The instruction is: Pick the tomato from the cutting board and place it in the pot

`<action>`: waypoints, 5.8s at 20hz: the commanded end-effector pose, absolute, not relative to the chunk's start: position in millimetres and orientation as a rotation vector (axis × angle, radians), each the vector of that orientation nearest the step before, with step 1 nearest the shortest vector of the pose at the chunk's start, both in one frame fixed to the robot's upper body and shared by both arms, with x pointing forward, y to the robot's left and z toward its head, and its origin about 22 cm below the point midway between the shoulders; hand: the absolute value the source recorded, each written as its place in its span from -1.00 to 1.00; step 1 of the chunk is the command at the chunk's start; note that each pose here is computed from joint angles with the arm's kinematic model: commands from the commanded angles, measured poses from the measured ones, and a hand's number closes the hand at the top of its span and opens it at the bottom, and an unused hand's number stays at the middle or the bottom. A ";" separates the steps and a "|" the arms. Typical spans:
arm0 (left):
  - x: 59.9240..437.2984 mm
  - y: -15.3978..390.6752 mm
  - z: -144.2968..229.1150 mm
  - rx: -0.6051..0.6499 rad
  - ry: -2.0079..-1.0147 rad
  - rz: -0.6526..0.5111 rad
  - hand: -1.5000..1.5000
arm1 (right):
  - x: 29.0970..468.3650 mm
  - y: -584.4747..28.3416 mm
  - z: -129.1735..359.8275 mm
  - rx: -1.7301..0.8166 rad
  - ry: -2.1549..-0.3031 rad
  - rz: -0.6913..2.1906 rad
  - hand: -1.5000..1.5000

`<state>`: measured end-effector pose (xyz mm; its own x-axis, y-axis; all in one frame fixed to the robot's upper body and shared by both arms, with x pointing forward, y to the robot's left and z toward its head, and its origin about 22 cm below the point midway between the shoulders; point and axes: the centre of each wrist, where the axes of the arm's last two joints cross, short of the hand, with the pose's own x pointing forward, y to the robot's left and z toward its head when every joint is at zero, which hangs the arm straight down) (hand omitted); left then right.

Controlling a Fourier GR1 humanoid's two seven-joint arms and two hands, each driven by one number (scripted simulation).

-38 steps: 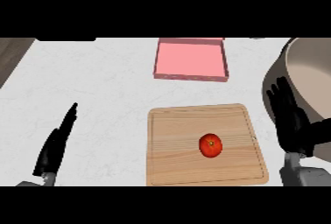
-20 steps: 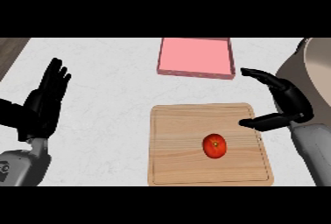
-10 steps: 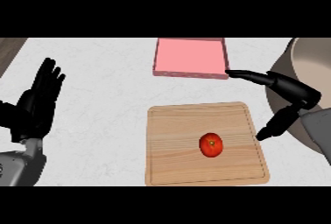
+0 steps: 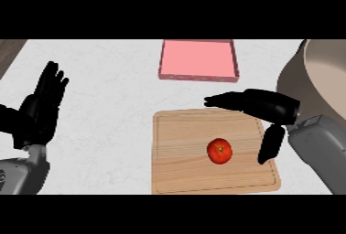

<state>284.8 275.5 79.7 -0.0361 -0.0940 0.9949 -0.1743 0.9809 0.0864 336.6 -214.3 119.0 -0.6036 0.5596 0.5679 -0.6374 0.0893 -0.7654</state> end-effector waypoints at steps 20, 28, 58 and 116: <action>280.3 261.0 83.4 0.194 -1.616 0.074 0.00 | 297.9 -193.5 65.3 -0.056 -1.286 1.740 -1.00; 287.9 280.5 87.0 0.213 -1.619 0.055 0.00 | 289.0 -176.8 38.0 -0.094 -1.279 1.752 -1.00; 279.0 289.3 81.7 0.241 -1.606 0.097 0.00 | 186.2 -188.0 18.2 -0.400 -1.266 1.493 1.00; 292.6 272.9 92.0 0.169 -1.643 0.062 0.00 | 323.9 -458.8 78.7 -1.094 -1.352 0.434 -1.00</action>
<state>288.4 271.8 85.2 -0.0575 -0.0805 0.9951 -0.1500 0.9861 0.0711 311.5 -456.0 99.8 0.1785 0.8783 0.4436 0.3870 0.3518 -0.8523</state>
